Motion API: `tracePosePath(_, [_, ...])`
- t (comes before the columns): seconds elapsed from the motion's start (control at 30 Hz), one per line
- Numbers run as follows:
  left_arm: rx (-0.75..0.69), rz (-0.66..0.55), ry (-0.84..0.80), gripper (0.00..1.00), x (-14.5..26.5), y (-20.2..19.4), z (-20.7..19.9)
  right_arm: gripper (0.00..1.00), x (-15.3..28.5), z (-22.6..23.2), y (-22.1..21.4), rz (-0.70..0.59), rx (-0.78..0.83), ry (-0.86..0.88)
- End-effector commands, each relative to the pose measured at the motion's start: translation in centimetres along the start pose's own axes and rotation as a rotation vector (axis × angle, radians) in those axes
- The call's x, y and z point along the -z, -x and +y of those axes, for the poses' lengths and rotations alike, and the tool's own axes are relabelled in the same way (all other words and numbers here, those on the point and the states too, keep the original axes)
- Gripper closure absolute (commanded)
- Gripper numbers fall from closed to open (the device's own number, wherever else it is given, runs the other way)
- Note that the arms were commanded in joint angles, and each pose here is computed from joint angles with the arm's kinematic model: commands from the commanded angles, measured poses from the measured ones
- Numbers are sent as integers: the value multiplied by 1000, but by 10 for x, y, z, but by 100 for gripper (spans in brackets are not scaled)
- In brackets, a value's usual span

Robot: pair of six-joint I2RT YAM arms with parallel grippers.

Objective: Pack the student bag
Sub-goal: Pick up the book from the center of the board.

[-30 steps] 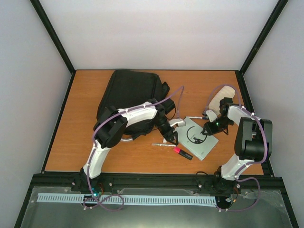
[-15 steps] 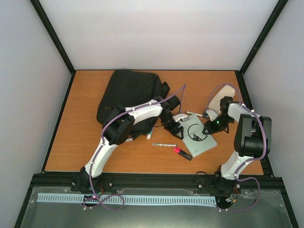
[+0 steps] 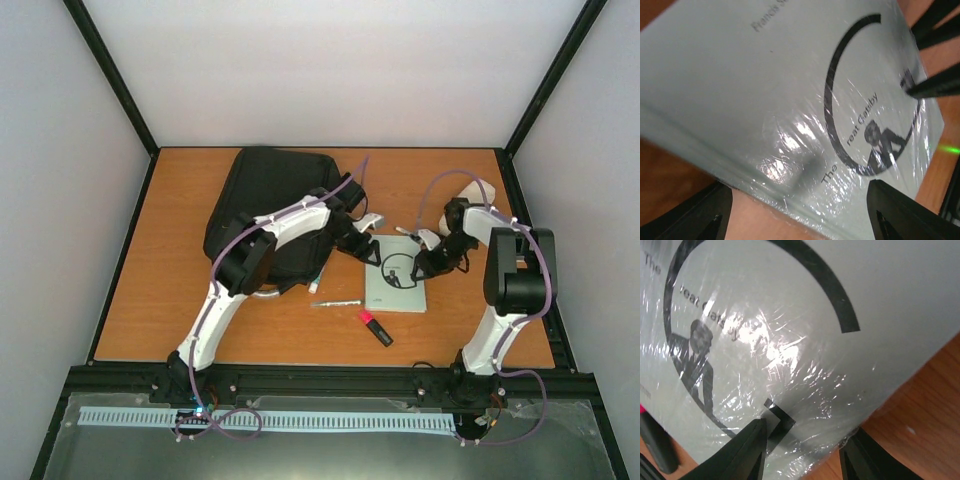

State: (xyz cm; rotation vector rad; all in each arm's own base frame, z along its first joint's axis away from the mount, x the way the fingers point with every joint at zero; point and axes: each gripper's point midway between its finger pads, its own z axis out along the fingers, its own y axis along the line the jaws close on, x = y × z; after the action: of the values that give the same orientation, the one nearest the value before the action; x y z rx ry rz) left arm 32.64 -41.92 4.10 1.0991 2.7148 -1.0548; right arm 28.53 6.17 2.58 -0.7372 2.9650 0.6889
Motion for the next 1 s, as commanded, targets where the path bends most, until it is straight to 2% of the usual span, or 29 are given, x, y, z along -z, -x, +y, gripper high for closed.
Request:
tracePosePath(0.0, [45, -66, 54, 23, 8, 19, 21, 58, -6, 18, 21, -20, -11, 99])
tracePosePath(0.17, [107, -81, 87, 14, 21, 16, 21, 59, -11, 12, 32, -12, -55, 114])
tracePosePath(0.23, [157, -91, 135, 1, 30, 12, 24, 59, -11, 11, 33, -12, -64, 115])
tracePosePath(0.27, [182, -91, 153, 0, 32, 9, 25, 59, -12, 11, 32, -11, -68, 115])
tracePosePath(0.5, [309, -47, 84, 0, 27, -24, 19, 63, -20, 8, 24, 2, -94, 105])
tracePosePath(0.73, [464, -36, -105, 3, 8, -42, 15, 66, -37, 10, 11, 21, -117, 137])
tracePosePath(0.97, [490, -48, -170, 1, -15, -31, 9, 66, -46, 15, 5, 25, -134, 178])
